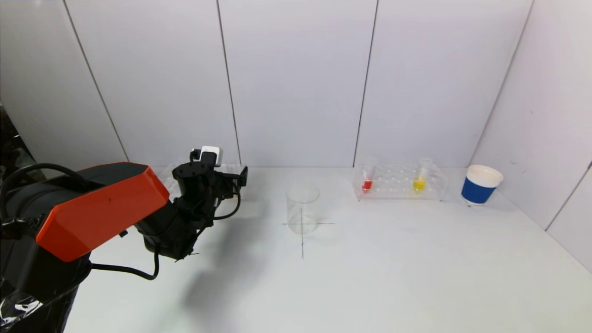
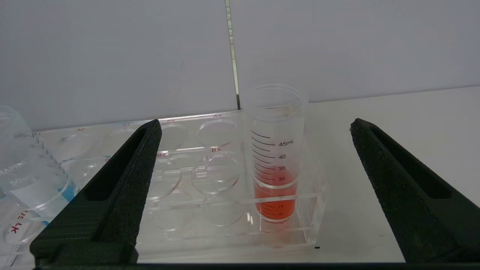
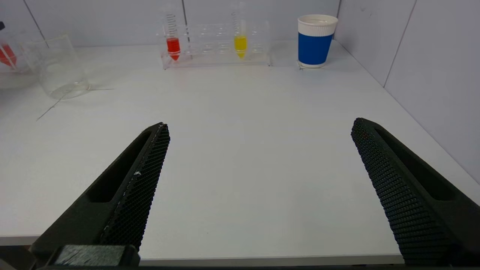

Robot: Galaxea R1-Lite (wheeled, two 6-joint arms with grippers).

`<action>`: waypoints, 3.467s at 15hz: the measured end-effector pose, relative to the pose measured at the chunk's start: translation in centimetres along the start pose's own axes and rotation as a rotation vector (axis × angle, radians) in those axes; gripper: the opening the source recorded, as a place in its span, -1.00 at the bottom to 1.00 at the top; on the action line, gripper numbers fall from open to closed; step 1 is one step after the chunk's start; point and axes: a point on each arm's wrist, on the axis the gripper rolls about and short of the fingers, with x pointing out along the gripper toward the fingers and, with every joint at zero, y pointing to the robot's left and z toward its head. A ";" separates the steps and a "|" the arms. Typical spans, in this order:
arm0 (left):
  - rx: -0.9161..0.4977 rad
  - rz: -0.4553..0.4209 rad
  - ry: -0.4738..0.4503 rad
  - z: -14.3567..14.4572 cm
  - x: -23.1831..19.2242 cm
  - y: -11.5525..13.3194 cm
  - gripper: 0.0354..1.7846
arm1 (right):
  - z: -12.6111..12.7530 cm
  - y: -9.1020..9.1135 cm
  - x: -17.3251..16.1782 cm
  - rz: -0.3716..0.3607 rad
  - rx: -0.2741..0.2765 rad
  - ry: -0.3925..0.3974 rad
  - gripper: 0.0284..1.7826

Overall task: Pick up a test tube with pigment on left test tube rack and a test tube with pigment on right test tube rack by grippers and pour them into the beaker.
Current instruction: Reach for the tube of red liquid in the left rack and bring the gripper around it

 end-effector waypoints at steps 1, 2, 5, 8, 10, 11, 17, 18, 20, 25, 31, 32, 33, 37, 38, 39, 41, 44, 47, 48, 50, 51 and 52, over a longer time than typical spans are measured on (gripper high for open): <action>0.000 0.000 0.000 0.0 0.0 0.0 0.97 | 0.0 0.0 0.0 0.000 0.000 0.000 0.98; 0.000 0.000 0.001 -0.1 0.0 0.0 0.97 | 0.0 0.0 0.0 0.000 0.000 0.000 0.98; 0.001 -0.001 0.001 -0.1 0.0 0.0 0.97 | 0.0 0.0 0.0 0.000 0.000 0.000 0.98; 0.001 -0.002 0.001 -0.1 0.0 -0.1 0.97 | 0.0 0.0 0.0 0.000 0.000 0.000 0.98; 0.002 -0.003 0.002 -0.1 0.0 -0.1 0.97 | 0.0 0.0 0.0 0.000 0.000 0.000 0.98; 0.002 -0.004 0.003 -0.2 0.0 -0.1 0.97 | 0.0 0.0 0.0 0.000 0.000 0.000 0.98; 0.003 -0.006 0.005 -0.3 0.0 -0.1 0.97 | 0.0 0.0 0.0 0.000 0.000 0.000 0.98; 0.003 -0.005 0.005 -0.3 0.0 -0.1 0.97 | 0.0 0.0 0.0 0.000 0.000 0.000 0.98; 0.003 -0.006 0.005 -0.3 0.0 -0.1 0.97 | 0.0 0.0 0.0 0.000 0.000 0.000 0.98; 0.003 -0.008 0.005 -0.2 0.0 -0.1 0.97 | 0.0 0.0 0.0 0.000 0.000 0.000 0.98; 0.002 -0.010 0.001 -0.1 0.2 -0.2 0.97 | 0.0 0.0 0.0 0.000 0.000 0.000 0.98; 0.001 -0.011 0.000 -0.1 0.2 -0.2 0.97 | 0.0 0.0 0.0 0.000 0.000 0.000 0.98; 0.002 -0.011 0.000 -0.1 0.2 -0.2 0.97 | 0.0 0.0 0.0 0.000 0.000 0.000 0.98; 0.003 -0.013 -0.002 -0.1 0.3 -0.3 0.97 | 0.0 0.0 0.0 0.000 0.000 0.000 0.98; 0.003 -0.013 -0.002 -0.1 0.3 -0.3 0.97 | 0.0 0.0 0.0 0.000 0.000 0.000 0.98; 0.003 -0.015 -0.002 -0.1 0.3 -0.3 0.97 | 0.0 0.0 0.0 0.000 0.000 0.000 0.98; 0.003 -0.016 -0.002 -0.1 0.2 -0.4 0.97 | 0.0 0.0 0.0 0.000 0.000 0.000 0.98; 0.004 -0.022 -0.001 -0.1 0.2 -0.6 0.97 | 0.0 0.0 0.0 0.000 0.000 0.000 0.98; 0.005 -0.027 -0.001 -0.1 0.2 -0.8 0.97 | 0.0 0.0 0.0 0.000 0.000 0.000 0.98; 0.004 -0.027 -0.003 0.0 0.2 -0.9 0.97 | 0.0 0.0 0.0 0.000 0.000 -0.001 0.98; 0.002 -0.027 -0.006 0.0 0.3 -0.9 0.97 | 0.0 0.0 0.0 0.000 0.000 0.000 0.98; 0.002 -0.027 -0.009 0.1 0.4 -0.9 0.97 | 0.0 0.0 0.0 0.000 0.000 0.000 0.98; 0.001 -0.026 -0.010 0.1 0.4 -0.9 0.97 | 0.0 0.0 0.0 0.000 0.000 0.000 0.98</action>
